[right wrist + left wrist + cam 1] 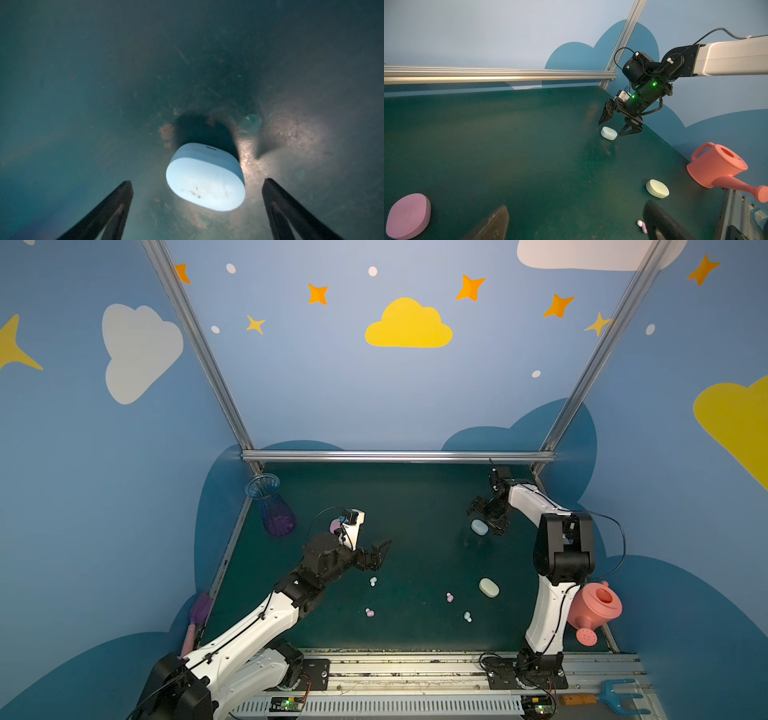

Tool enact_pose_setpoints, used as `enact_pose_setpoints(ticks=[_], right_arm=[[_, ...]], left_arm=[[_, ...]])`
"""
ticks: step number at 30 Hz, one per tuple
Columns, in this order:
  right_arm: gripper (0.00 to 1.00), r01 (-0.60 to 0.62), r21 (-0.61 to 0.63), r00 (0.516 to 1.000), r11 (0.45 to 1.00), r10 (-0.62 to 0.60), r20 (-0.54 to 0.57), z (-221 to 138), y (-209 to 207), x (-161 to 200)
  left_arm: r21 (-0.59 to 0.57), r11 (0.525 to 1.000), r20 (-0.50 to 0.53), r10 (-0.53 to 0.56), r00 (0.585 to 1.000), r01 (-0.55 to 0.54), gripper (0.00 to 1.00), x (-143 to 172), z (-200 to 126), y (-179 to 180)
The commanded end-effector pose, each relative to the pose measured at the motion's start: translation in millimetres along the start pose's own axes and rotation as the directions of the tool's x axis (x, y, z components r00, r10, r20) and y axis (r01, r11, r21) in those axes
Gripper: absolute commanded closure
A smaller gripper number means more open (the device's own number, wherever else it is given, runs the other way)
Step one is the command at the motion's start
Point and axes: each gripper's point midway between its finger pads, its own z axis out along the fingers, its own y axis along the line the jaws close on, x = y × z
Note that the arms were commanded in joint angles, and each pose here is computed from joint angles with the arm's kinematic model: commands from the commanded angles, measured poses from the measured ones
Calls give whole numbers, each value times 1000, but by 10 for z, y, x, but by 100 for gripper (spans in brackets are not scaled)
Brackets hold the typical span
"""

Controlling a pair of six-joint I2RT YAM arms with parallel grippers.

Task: Insert wireless bluetooth earbuds into charging case
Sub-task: Pick up the charging case from the middle-right of the table.

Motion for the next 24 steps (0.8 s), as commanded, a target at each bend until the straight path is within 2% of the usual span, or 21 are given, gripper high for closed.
enact_pose_setpoints(ticks=[1,3,8,16,24], right_arm=[[6,-32,29,999,999,34,-43,70,-54,78],[8,-41,39,998,998,42,-42,94,-84,82],[22,-51,49,998,997,53,-40,129,-102,66],[28,-51,70,997,996,54,-46,201,-139,64],[40,-53,74,997,996,57,-56,240,-161,93]], left_arm=[[16,1000,36,-1,999,1,0,-148,-5,-37],[16,1000,39,-4,999,4,0,-151,-7,-35],[18,1000,42,-10,999,9,0,-156,-2,-33],[18,1000,49,-15,999,14,0,-168,-6,-29],[19,1000,58,-16,998,15,0,-188,-20,-33]])
